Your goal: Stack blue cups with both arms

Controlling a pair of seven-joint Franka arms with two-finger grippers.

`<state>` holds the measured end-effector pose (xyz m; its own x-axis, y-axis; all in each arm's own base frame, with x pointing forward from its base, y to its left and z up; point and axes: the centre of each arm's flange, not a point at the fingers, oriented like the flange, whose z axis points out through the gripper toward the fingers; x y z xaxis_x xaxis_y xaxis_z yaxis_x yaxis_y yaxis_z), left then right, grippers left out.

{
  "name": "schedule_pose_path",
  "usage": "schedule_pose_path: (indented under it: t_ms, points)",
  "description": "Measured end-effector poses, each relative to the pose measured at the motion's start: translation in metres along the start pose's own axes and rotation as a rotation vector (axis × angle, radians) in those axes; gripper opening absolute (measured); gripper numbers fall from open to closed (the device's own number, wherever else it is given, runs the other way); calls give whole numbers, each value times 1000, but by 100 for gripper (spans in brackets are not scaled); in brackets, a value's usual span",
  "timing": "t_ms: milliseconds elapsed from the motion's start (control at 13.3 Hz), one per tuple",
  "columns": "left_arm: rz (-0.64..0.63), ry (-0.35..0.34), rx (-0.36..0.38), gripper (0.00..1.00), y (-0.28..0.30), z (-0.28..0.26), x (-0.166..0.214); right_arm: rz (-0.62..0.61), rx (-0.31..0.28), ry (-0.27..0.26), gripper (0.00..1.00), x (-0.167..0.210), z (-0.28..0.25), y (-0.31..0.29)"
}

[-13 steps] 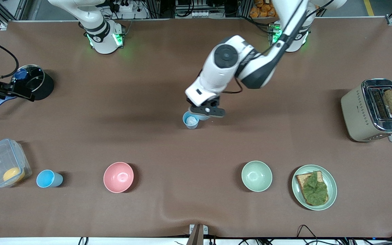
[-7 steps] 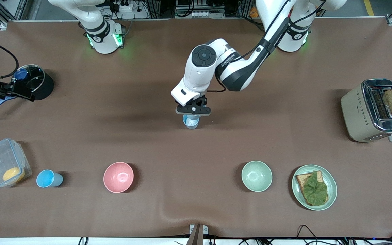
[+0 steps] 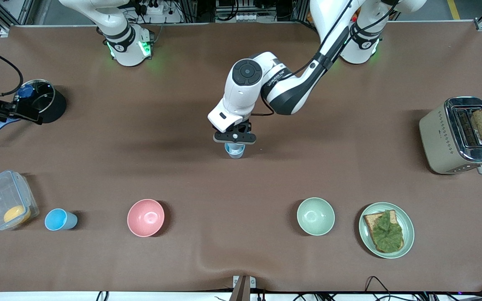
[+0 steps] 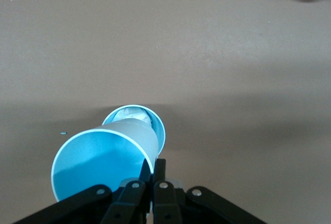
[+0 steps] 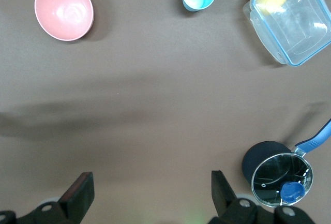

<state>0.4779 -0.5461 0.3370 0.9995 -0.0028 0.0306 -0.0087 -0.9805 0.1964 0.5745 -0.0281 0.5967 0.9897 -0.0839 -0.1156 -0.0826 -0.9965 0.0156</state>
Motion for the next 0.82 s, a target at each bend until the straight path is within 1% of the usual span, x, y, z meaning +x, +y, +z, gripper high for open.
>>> schedule_pose_path:
  t_ms: [75, 449, 524, 599, 674, 749, 824]
  points:
    - [-2, 0, 0, 8, 0, 0, 0, 0, 0, 0, 100, 0, 0, 0]
    - [16, 34, 10, 66, -1, -6, 6, 0, 0, -1, 100, 0, 0, 0]
    - [9, 46, 5, 77, -2, -12, 12, 0, 0, -1, 100, 0, 0, 0]
    - [-13, 67, 3, 86, -12, -23, 25, 0, 0, -2, 100, 0, 0, 0]
    - [-51, 94, 2, 97, -33, -40, 46, 0, 0, -2, 100, 0, 0, 0]
    - [-92, 120, 7, 100, -64, -61, 71, 1, 0, -3, 100, 0, 0, 0]
    - [-109, 134, 27, 100, -102, -84, 92, 1, 0, -3, 100, 0, 0, 0]
